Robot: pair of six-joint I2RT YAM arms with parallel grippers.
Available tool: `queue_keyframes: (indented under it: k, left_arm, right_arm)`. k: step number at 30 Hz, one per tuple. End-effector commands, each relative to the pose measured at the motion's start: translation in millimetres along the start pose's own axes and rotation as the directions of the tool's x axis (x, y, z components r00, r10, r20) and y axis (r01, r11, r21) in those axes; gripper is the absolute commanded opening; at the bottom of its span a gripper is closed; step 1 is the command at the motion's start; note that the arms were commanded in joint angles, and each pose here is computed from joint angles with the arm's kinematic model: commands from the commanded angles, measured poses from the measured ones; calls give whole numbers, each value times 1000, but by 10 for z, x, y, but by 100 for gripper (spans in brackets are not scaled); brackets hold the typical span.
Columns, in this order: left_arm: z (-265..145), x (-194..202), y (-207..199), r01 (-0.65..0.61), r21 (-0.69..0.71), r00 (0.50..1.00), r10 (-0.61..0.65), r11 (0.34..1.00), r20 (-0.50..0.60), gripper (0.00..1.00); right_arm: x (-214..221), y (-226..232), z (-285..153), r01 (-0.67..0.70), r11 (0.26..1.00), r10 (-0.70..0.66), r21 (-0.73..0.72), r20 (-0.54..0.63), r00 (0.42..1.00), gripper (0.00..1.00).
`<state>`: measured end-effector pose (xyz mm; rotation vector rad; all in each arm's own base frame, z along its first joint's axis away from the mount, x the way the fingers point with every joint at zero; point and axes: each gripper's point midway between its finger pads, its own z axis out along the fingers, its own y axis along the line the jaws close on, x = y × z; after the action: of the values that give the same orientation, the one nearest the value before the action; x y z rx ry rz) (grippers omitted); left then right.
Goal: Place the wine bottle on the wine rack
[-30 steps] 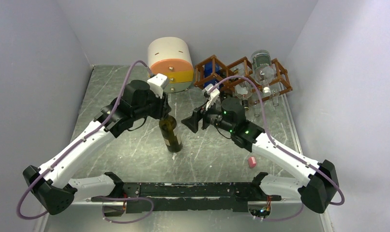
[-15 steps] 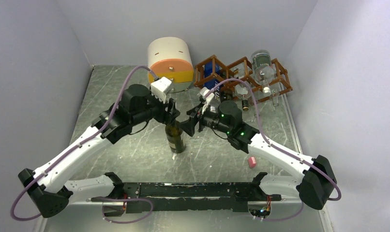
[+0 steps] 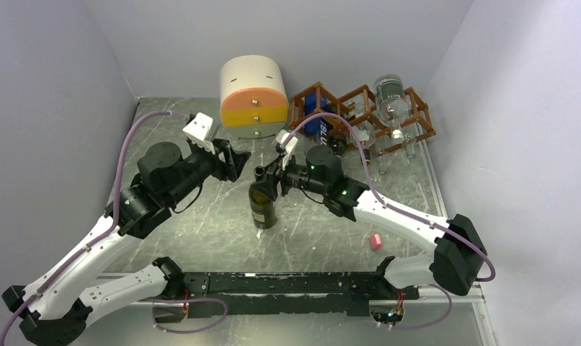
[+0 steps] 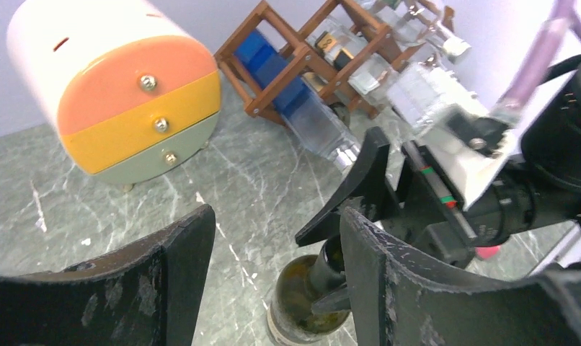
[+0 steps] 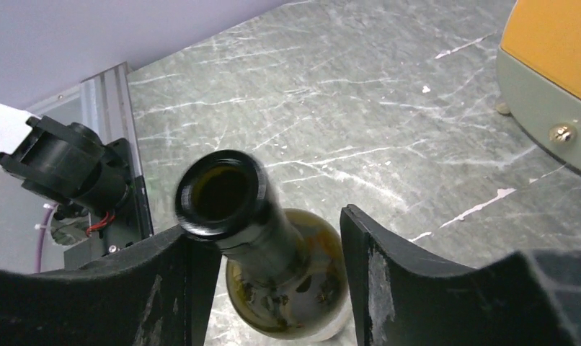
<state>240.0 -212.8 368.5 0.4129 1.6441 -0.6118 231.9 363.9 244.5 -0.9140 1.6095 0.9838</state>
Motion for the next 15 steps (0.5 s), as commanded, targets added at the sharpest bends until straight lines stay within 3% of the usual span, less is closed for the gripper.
queue_keyframes:
  k: [1,6,15]
  left_arm:
    - [-18,-20,157,39,-88,997,-34,995,63,69]
    - [-17,79,239,45,-127,997,-37,991,63,69]
    - [10,247,214,-7,-85,997,13,996,74,69]
  right_arm:
    - [-256,-19,61,62,998,-63,25,65,996,54]
    - [-414,-56,64,103,993,-109,63,92,990,22]
    - [-1153,-150,-314,122,966,-175,226,232,957,5]
